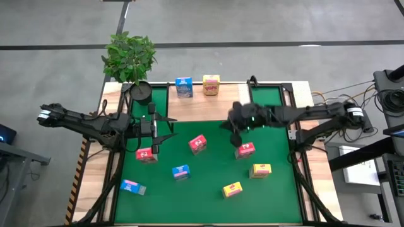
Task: Stack cereal on shelf
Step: Put the right red cereal box on the shelf
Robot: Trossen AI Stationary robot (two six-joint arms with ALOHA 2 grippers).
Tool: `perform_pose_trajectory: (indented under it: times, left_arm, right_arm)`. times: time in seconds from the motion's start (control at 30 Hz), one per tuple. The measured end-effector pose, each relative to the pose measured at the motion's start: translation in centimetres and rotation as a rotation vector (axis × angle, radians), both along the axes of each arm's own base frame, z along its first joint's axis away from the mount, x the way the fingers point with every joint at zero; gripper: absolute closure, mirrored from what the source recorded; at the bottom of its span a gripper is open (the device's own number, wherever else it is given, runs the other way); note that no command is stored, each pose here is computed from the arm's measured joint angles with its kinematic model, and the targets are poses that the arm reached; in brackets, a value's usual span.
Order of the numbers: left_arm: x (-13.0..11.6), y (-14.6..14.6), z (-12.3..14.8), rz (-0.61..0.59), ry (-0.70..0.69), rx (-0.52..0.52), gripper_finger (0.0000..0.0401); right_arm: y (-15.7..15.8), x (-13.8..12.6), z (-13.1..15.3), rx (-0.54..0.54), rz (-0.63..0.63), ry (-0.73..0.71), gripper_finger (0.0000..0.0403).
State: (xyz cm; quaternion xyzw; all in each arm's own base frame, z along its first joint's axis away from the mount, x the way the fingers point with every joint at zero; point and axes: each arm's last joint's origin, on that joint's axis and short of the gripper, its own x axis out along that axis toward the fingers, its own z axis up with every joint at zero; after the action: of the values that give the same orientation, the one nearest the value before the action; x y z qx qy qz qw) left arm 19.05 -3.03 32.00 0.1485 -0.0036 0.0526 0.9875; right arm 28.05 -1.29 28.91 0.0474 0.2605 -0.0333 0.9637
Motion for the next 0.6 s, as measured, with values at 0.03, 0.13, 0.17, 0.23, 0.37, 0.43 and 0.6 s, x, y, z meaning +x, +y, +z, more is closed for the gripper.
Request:
perform_pose_trajectory:
  times: [0.03,0.13,0.17,0.23,0.37,0.43,0.6]
  left_arm:
    - [0.0,0.0,0.0,0.000,0.000,-0.002,0.0186]
    - [0.0,0.0,0.0,0.000,-0.001,-0.007,0.0186]
    - [0.0,0.0,0.0,0.000,-0.001,-0.007,0.0186]
    - [0.0,0.0,0.0,0.000,-0.001,-0.009,0.0186]
    - [0.0,0.0,0.0,0.000,-0.002,-0.012,0.0186]
    - [0.0,0.0,0.0,0.000,-0.002,-0.018,0.0186]
    - [0.0,0.0,0.0,-0.001,-0.001,-0.026,0.0186]
  right_arm:
    - [0.6,-0.1,-0.6,-0.004,0.025,0.004,0.0394]
    - [2.3,-0.3,-2.0,-0.012,0.090,0.041,0.0394]
    - [2.8,-0.3,-2.2,-0.006,0.102,0.044,0.0394]
    - [3.5,-0.4,-2.3,0.011,0.119,0.049,0.0394]
    - [4.7,-0.8,-2.2,0.035,0.149,0.073,0.0394]
    - [5.3,-1.1,-1.7,0.038,0.164,0.109,0.0394]
    - [5.7,-2.2,0.0,0.089,0.127,0.296,0.0394]
